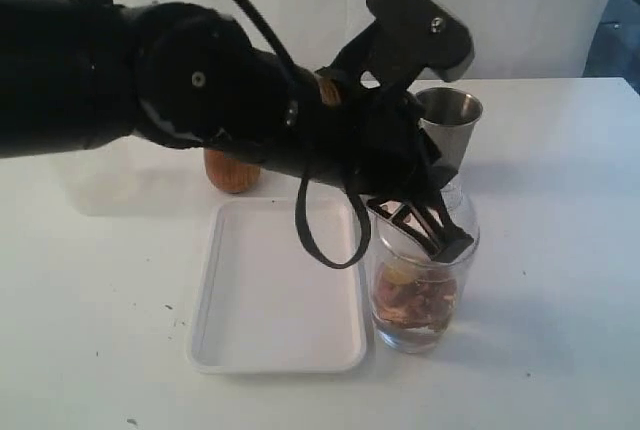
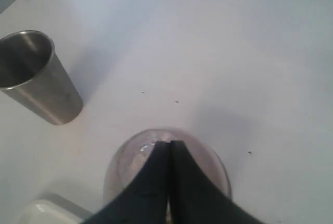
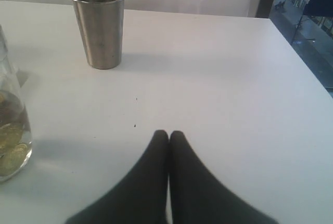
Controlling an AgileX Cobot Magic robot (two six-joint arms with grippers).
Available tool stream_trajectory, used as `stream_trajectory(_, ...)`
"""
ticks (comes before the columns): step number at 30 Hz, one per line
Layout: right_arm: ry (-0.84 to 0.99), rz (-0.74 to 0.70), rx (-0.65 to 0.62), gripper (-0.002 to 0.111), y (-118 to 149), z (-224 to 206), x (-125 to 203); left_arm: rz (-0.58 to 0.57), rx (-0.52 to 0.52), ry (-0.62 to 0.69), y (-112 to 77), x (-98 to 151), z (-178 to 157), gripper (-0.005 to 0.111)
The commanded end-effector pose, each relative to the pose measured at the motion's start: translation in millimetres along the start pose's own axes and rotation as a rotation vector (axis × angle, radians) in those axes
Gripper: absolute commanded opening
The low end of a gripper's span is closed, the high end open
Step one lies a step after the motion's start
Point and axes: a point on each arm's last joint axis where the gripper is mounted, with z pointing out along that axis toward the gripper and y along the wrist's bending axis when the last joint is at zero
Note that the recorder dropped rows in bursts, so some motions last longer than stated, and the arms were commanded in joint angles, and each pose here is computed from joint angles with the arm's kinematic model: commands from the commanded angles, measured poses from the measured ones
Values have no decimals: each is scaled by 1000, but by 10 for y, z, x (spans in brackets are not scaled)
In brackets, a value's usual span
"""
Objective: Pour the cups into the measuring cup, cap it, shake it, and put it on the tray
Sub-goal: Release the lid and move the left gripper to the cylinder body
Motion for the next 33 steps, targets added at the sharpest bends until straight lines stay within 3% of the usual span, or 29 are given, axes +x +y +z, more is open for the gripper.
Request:
stream_trajectory(1,-4,4,-5,0,3,-3,2,-4,1,14,-20,74,23,0)
stream_trajectory(5,-4,4,-5,0,3,-3,2,3,-21,-31,-8,13,-26,0)
stream_trajectory(11,-4,4,-5,0,3,-3,2,12,-116,-223,66,-226,-263,0)
stream_trajectory(13,-4,4,-5,0,3,-3,2,14,-143,-284,83,-307,-376,6)
stream_trajectory(15,-4,4,-5,0,3,-3,2,15,-154,-319,86,-361,-481,20)
stream_trajectory(17,-4,4,-5,0,3,-3,2,7,-154,-340,80,-399,-582,42)
stream_trajectory(20,-4,4,-5,0,3,-3,2,-41,-115,-313,44,-397,-689,86)
stream_trajectory(22,-4,4,-5,0,3,-3,2,-19,-68,-241,-10,-353,-768,105)
stream_trajectory(26,-4,4,-5,0,3,-3,2,-36,-38,-223,-104,-204,-847,105)
stream_trajectory(33,-4,4,-5,0,3,-3,2,-125,-187,-386,-279,402,-661,105)
